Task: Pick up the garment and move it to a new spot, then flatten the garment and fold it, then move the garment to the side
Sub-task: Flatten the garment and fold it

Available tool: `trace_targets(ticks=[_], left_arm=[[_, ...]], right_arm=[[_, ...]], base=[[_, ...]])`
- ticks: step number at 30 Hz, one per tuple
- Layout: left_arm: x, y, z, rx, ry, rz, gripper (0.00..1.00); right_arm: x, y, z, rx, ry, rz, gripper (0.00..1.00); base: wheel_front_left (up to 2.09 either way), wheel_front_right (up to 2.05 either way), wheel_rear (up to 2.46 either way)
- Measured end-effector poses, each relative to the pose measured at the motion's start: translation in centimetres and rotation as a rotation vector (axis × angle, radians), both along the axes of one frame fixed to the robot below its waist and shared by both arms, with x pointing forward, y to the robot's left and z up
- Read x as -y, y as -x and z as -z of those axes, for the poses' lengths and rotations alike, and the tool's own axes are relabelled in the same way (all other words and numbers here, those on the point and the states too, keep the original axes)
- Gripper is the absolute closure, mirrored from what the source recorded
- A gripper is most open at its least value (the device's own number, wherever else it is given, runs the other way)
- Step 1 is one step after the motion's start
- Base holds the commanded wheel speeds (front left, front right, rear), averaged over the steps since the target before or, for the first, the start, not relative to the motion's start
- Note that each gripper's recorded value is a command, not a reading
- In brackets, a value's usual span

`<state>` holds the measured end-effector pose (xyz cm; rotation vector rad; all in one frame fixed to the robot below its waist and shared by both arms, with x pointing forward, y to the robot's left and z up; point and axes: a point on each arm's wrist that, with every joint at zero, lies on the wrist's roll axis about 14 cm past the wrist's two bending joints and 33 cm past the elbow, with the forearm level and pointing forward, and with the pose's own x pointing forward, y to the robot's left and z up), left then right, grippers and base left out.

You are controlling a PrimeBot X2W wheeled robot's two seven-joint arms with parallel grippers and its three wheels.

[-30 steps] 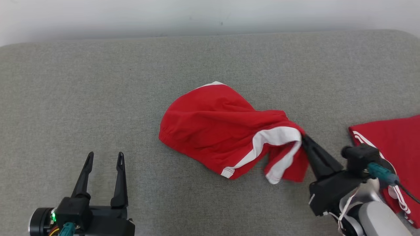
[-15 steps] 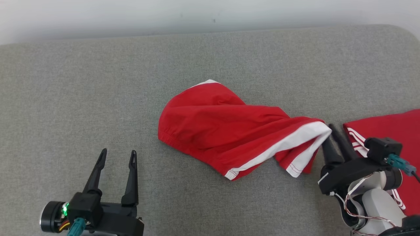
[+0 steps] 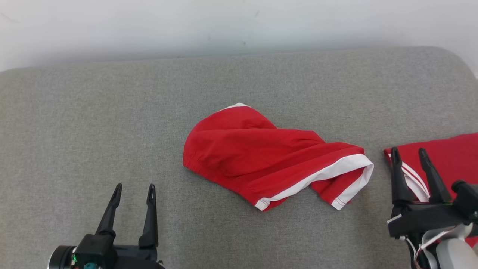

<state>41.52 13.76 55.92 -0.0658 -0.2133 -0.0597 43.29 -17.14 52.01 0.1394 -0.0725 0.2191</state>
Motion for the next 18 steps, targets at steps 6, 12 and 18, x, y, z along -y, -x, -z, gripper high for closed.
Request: trace_targets(ticks=[6,12,18], left_arm=[[-0.7,0.7,-0.9,0.024,-0.005,-0.023,0.00],[-1.7,1.7,-1.4,0.034,-0.008,-0.051,0.00],[-2.5,2.7,-1.8,0.038,-0.009,-0.081,0.00]], right_arm=[[-2.2,2.2,-2.8,0.087,0.041,-0.054,0.00],[-4.3,4.9,-3.0,0.079,0.082,-0.108,0.00],[-5.9,7.3,-2.7,0.057,0.111,-0.144,0.00]], base=[[0.00,0.00,0.00],[0.00,0.00,0.00],[0.00,0.00,0.00]])
